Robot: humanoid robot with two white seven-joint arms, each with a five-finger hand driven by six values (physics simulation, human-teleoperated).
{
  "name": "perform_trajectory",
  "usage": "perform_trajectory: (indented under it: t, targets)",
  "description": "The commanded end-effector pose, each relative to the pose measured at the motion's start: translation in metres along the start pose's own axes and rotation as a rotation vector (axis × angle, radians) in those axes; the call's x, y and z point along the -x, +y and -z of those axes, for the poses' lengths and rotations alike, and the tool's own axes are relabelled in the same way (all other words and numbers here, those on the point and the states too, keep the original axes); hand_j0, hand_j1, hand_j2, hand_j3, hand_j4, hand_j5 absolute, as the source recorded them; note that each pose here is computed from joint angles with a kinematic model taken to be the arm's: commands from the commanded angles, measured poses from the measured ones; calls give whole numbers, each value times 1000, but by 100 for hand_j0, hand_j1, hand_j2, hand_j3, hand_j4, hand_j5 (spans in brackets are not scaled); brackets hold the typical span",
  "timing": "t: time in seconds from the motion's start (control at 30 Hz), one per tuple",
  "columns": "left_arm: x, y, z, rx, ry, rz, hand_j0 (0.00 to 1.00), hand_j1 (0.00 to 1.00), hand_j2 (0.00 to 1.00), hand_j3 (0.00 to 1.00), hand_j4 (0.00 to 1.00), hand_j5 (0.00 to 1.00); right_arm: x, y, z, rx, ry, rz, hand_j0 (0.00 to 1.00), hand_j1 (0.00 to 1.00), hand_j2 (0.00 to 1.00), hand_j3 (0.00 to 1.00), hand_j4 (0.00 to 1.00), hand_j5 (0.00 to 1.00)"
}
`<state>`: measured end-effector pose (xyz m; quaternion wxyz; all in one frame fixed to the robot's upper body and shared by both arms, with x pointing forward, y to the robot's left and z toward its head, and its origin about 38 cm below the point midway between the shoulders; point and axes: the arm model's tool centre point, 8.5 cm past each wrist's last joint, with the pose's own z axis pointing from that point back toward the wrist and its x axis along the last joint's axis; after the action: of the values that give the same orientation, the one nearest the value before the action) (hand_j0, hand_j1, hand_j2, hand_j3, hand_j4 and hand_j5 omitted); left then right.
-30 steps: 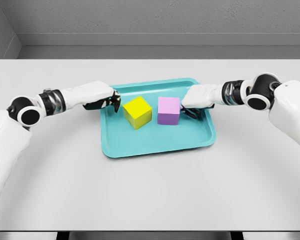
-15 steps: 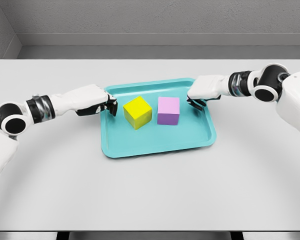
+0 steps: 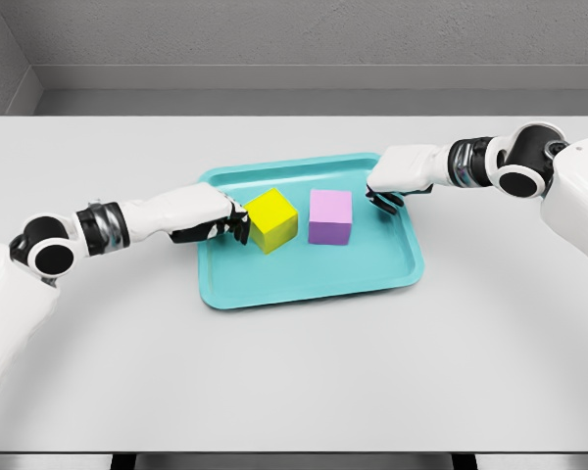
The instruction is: Push two cubes
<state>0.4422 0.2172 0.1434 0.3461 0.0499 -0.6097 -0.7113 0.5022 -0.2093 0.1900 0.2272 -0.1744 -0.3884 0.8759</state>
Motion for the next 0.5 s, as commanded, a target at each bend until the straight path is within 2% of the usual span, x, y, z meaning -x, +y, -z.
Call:
perform_trajectory:
  t: [0.0,0.37,0.47]
  targets:
    - [1,-1,0,-2,2,-12,34,34,34,34,34,34,0,0,0,2,1,3,13,13,13,13,13,13]
    - [14,-16,14,2,23,-93,34,34,34,34,34,34,0,1,0,0,0,4,13,13,13,13,13,13]
    - [13,-13,15,-1,22,-88,34,34,34,34,34,34,0,1,0,0,-2,3,13,13,13,13,13,13]
